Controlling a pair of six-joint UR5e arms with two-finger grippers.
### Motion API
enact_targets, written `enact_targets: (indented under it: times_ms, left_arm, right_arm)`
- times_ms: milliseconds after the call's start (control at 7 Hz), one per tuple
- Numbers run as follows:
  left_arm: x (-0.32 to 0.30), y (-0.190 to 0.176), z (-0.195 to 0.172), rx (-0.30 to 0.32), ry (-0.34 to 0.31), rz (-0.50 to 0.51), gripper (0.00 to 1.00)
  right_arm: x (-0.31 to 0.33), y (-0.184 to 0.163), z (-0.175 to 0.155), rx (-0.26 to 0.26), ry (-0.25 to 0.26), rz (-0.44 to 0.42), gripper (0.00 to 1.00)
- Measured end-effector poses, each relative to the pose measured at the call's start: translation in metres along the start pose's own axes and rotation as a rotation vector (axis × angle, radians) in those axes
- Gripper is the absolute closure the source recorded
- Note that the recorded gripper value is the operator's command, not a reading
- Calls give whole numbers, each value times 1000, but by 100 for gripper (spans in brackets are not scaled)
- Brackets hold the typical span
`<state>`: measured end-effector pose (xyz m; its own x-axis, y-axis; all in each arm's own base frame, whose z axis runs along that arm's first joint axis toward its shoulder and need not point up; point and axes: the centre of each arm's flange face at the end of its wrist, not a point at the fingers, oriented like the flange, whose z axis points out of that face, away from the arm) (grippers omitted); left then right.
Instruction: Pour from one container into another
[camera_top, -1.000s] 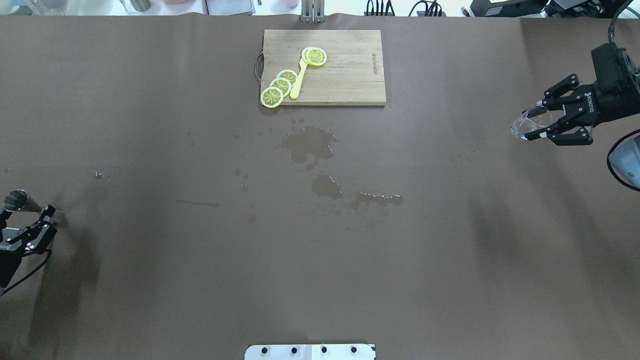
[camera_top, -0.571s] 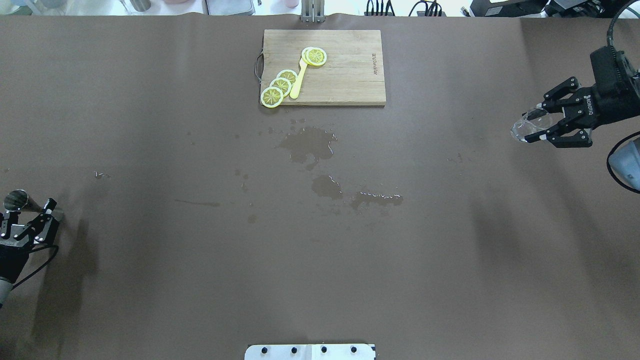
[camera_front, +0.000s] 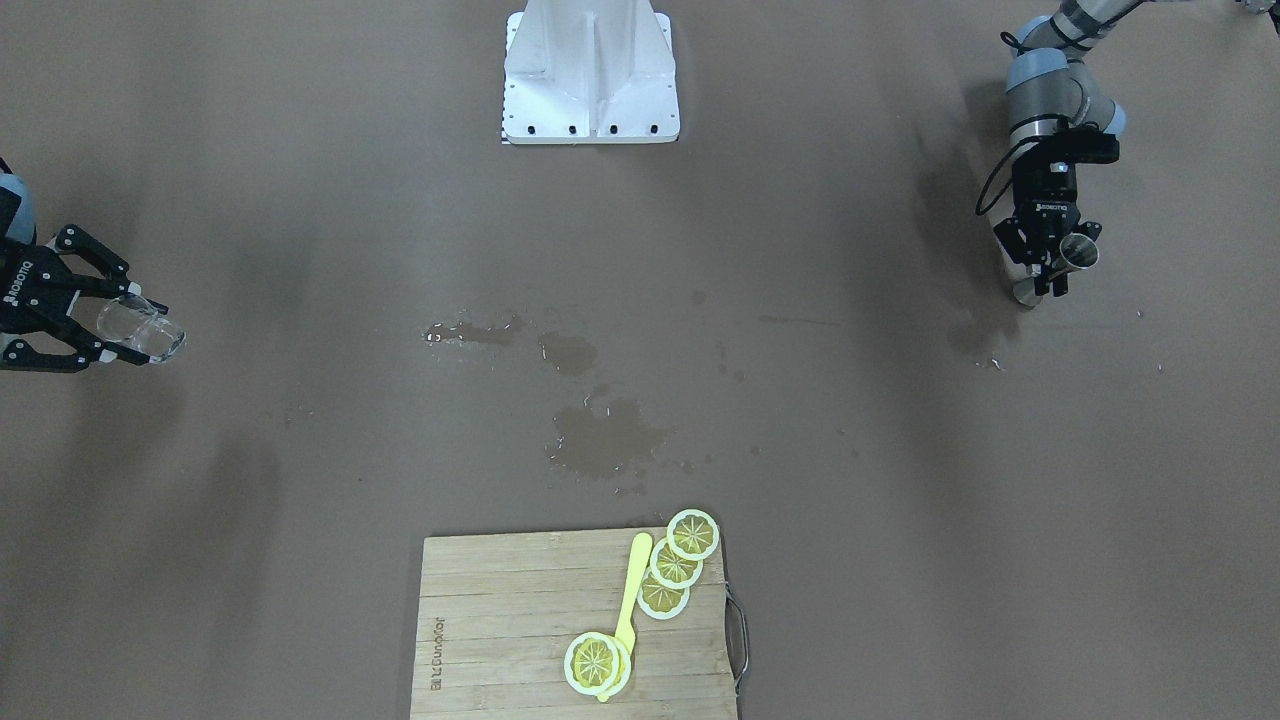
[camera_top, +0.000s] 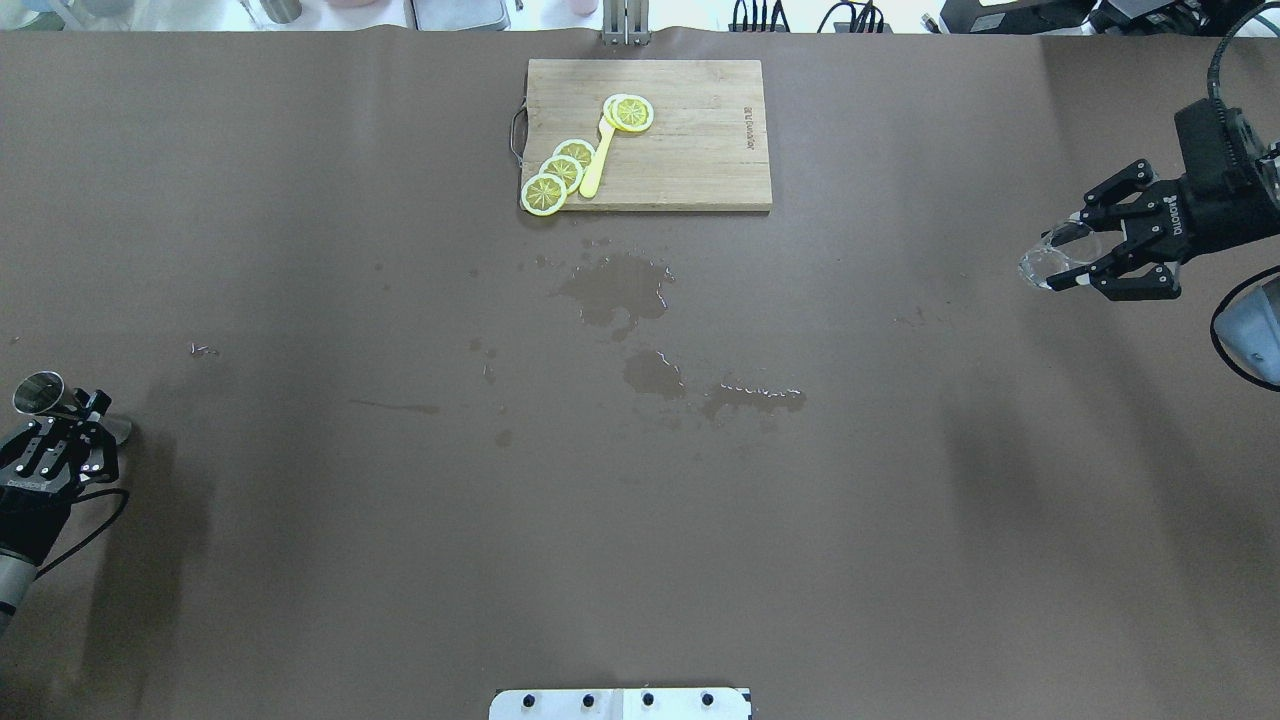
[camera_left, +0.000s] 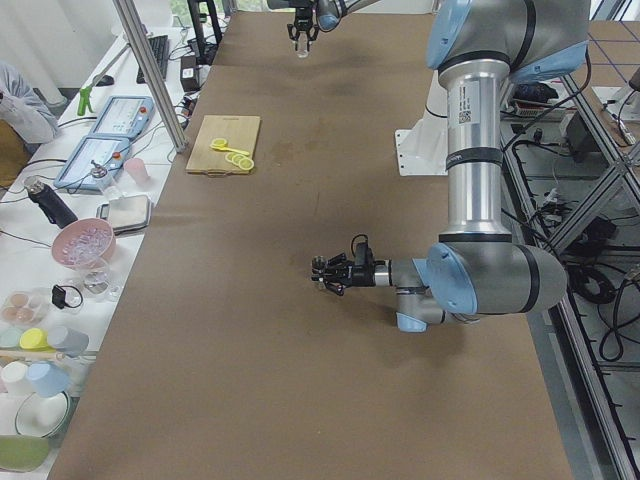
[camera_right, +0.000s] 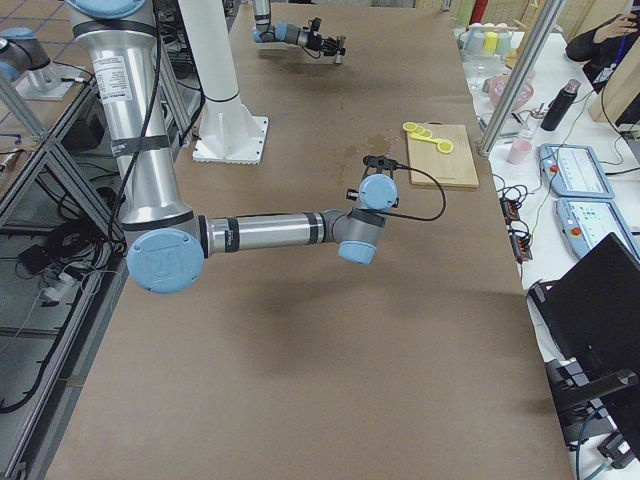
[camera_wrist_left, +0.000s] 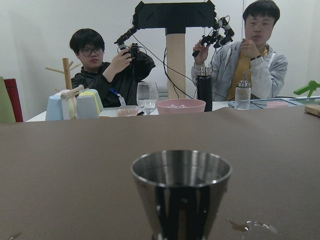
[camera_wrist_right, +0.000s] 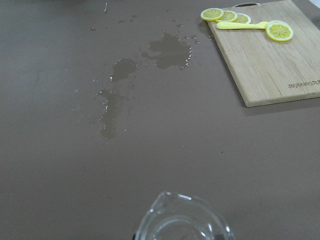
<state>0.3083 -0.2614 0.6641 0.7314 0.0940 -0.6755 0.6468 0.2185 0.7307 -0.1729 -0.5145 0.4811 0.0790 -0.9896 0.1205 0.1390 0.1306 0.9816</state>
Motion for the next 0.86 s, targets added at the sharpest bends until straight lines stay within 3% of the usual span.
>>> enact_targets:
  times_ms: [571,857]
  left_arm:
    - [97,-77,1,51,64,110,100]
    - [203,-119,41,80,99,101,100]
  right_arm:
    - [8,-15,-5,5,13,-4,100]
    - [28,-54,-14,-6,27,29,100]
